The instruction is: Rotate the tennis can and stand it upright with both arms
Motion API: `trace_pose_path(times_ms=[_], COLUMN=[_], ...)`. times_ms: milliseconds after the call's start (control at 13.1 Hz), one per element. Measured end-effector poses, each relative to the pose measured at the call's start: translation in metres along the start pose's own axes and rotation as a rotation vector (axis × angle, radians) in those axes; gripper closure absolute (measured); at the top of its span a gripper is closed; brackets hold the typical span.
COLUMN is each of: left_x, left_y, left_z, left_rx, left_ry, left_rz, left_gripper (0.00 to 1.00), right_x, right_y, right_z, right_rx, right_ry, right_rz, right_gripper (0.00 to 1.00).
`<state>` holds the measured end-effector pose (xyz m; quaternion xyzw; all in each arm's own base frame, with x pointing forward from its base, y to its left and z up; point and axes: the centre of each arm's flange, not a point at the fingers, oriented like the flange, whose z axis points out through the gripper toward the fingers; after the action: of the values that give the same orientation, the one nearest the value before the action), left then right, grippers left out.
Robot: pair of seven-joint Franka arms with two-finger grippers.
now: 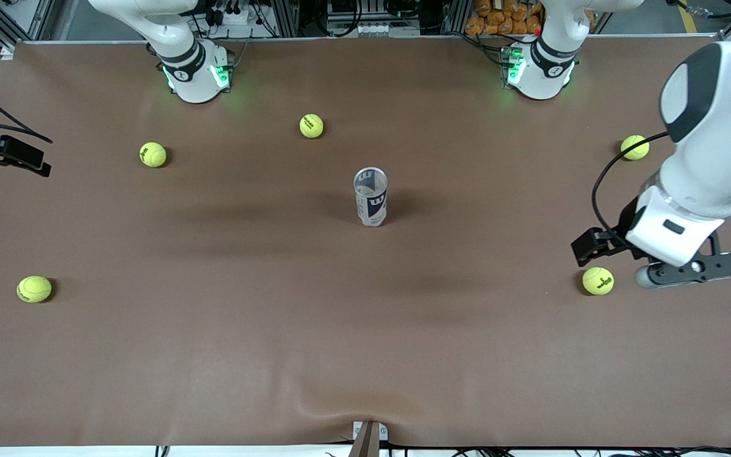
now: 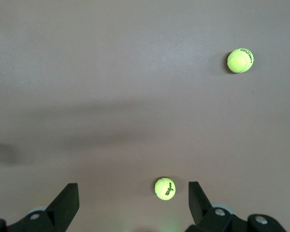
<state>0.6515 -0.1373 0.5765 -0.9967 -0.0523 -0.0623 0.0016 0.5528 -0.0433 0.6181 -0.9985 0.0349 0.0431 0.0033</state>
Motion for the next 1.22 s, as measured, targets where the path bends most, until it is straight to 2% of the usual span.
trace_pose_path(times_ms=[381,762,1219], left_x=[-0.033,-0.073,-0.089], left_y=[-0.027,-0.036,-0.072], left_z=[-0.041,-0.054,-0.066], left_rx=[0.011,0.003,0.007], left_ry=[-0.033,-0.061,-0.056], left_rz=[0.040,0.071,0.085], left_gripper=[0.00,0.00,0.00], right_x=[0.000,0.000,0.000], right_y=[-0.001,-0.002,-0.003], right_z=[-0.001,-0.001,-0.001], right_rx=[0.005,0.007,0.008], right_ry=[0.001,0.001,0.001], right_rz=[-0.001,-0.004,-0.005], right_gripper=[0.00,0.00,0.00])
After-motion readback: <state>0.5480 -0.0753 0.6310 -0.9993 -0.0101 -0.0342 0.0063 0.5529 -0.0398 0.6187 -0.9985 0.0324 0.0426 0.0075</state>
